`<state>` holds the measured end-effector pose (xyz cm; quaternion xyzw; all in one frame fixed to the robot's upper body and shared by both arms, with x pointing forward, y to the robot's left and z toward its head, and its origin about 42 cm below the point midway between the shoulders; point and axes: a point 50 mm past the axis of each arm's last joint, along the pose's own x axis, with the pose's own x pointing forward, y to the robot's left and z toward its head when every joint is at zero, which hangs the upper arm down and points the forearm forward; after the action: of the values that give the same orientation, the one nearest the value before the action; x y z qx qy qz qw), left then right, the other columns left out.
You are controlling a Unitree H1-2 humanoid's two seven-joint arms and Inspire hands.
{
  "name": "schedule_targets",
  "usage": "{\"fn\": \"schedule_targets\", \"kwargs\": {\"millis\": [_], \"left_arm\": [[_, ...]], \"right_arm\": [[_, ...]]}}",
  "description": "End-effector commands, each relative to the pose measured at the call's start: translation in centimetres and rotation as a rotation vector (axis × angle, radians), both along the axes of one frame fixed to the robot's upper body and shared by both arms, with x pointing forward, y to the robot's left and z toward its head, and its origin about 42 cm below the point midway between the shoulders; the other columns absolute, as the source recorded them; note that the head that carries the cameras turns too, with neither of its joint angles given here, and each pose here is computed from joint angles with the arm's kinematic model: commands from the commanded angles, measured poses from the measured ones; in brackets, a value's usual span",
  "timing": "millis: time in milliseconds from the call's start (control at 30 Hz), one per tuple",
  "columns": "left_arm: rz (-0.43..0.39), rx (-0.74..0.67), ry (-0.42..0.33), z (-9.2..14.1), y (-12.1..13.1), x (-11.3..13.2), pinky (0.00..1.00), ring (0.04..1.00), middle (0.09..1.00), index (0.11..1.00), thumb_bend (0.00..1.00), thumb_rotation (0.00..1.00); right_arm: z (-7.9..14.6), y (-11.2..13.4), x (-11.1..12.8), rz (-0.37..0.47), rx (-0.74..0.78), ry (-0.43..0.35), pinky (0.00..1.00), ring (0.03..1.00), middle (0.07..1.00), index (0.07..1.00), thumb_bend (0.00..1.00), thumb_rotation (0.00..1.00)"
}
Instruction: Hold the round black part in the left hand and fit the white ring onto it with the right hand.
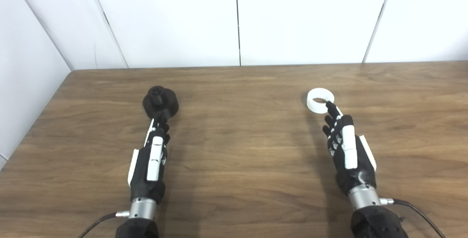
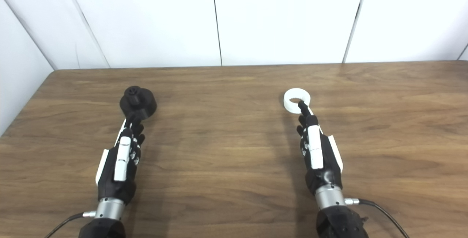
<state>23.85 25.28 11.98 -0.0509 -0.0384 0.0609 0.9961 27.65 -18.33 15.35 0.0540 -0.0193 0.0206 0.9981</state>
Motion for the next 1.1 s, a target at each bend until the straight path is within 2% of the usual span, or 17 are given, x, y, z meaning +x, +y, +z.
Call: {"fn": "schedule_targets", "kwargs": {"millis": [0,433,567,633,700,767,833,933,1067], "left_arm": [[0.005,0.007,-0.054,0.6,0.2,-0.7,1.0,1.0,1.0,1.0,0.52,0.88],[0.028,0.03,-0.033,0.9,0.7,-0.8,1.0,1.0,1.0,1.0,0.56,0.82],[0.042,0.055,-0.052,1.3,1.3,-0.7,1.0,1.0,1.0,1.0,0.52,0.81],[0.073,0.081,-0.061,1.7,1.9,-0.4,1.0,1.0,1.0,1.0,0.51,0.76],[0.086,0.093,-0.051,2.0,2.5,-0.3,1.0,1.0,1.0,1.0,0.57,0.7],[0.084,0.136,-0.041,2.6,3.4,-0.2,1.0,1.0,1.0,1.0,0.62,0.67],[0.073,0.175,-0.033,3.1,4.1,0.0,1.0,1.0,1.0,1.0,0.6,0.64],[0.065,0.289,-0.018,3.9,6.0,0.5,1.0,1.0,1.0,1.0,0.65,0.58],[0.059,0.371,-0.007,4.8,7.9,1.5,0.99,1.0,1.0,0.991,0.74,0.39]], "right_arm": [[1.4,0.2,0.3,0.013,0.011,-0.069,1.0,1.0,1.0,0.947,0.66,1.0],[1.4,0.1,0.4,0.017,0.007,-0.068,1.0,1.0,1.0,0.944,0.67,1.0],[1.4,0.1,0.3,0.017,0.003,-0.07,1.0,1.0,1.0,0.943,0.67,1.0],[1.4,0.1,0.3,0.016,0.004,-0.068,1.0,1.0,1.0,0.942,0.66,1.0],[1.4,0.2,0.3,0.018,0.007,-0.066,1.0,1.0,1.0,0.942,0.66,1.0],[1.3,0.2,0.4,0.022,0.007,-0.069,1.0,1.0,1.0,0.944,0.66,1.0],[1.3,0.3,0.5,0.026,0.007,-0.072,1.0,1.0,1.0,0.947,0.65,1.0],[1.2,0.4,0.5,0.028,0.004,-0.069,1.0,1.0,1.0,0.948,0.66,1.0],[1.1,0.5,0.6,0.03,-0.001,-0.075,1.0,1.0,1.0,0.947,0.66,1.0]]}}
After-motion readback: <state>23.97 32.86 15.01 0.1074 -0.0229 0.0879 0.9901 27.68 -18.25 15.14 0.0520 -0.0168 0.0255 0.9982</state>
